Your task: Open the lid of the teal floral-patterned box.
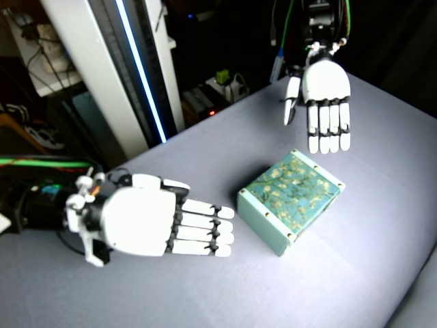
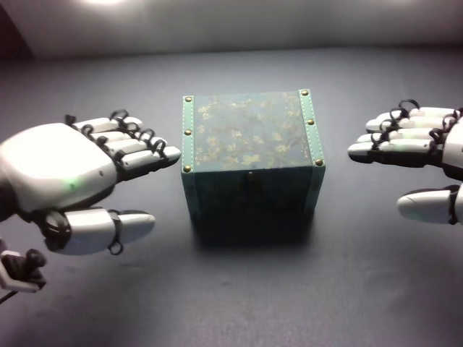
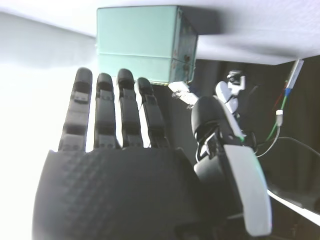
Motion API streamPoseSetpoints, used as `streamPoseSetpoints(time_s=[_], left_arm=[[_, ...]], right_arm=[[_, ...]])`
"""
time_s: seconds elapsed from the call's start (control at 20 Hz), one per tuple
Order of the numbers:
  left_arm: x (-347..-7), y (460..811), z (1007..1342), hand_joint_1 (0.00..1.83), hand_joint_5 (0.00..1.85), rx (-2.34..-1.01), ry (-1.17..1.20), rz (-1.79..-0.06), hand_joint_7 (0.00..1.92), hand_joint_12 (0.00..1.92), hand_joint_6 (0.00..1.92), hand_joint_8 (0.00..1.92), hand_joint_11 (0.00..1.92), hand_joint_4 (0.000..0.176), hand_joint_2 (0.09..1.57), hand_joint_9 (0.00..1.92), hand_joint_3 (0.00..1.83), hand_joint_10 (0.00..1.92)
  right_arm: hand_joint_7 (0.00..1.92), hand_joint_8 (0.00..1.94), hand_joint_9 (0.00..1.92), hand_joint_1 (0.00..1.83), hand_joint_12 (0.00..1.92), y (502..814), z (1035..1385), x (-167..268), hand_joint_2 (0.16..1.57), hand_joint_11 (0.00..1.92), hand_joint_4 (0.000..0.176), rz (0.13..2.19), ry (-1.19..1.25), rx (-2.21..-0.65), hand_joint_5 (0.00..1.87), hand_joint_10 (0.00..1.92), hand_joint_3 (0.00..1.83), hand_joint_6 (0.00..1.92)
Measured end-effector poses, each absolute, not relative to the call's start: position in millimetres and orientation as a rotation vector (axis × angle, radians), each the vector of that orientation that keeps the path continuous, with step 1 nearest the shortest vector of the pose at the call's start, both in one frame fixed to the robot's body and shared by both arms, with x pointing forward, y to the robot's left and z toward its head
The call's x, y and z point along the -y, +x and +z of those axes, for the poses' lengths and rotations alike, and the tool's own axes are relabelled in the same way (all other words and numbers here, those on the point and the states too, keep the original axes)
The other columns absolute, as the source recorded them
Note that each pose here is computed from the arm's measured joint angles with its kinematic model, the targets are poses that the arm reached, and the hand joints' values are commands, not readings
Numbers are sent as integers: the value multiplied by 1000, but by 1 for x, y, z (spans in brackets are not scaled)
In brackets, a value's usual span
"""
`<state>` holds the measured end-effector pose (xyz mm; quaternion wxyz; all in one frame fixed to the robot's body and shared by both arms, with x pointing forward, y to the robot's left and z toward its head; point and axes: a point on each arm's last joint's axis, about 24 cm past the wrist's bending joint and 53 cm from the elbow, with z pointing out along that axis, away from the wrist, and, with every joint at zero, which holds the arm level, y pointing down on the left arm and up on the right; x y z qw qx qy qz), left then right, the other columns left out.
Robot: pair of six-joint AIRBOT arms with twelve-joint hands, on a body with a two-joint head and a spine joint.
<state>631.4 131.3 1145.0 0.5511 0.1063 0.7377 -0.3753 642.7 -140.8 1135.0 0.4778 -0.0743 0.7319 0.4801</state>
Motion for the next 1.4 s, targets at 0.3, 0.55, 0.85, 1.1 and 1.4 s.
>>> streamPoseSetpoints(time_s=[0.3, 0.55, 0.85, 1.1, 1.4], left_arm=[[-123, 634, 1143, 3, 71, -1761, 281, -887, 74, 55, 0, 0, 98, 0, 1532, 136, 10, 0], [-124, 635, 1142, 65, 74, -1765, 280, -885, 68, 42, 6, 9, 65, 0, 1525, 28, 0, 6], [-126, 641, 1141, 98, 28, -1769, 272, -875, 44, 72, 0, 0, 90, 0, 1536, 51, 0, 4], [-127, 643, 1142, 207, 67, -1770, 266, -873, 95, 131, 0, 2, 131, 0, 1508, 93, 0, 4], [-134, 631, 1144, 294, 173, -1788, 289, -877, 196, 552, 9, 3, 65, 0, 1497, 194, 0, 5]], right_arm=[[216, 0, 136, 0, 192, 647, 1128, 124, 1466, 127, 0, 1169, -219, -1798, 232, 8, 0, 3], [145, 0, 127, 0, 247, 650, 1123, 121, 1400, 146, 0, 1175, -210, -1807, 183, 0, 0, 0], [149, 1, 94, 0, 401, 652, 1122, 119, 1427, 3, 0, 1186, -197, -1817, 133, 1, 0, 2], [129, 3, 52, 0, 406, 654, 1128, 121, 1437, 0, 0, 1221, -160, -1802, 149, 2, 0, 3], [131, 3, 94, 0, 542, 654, 1133, 121, 1333, 0, 15, 1238, -156, -1788, 98, 1, 0, 13]])
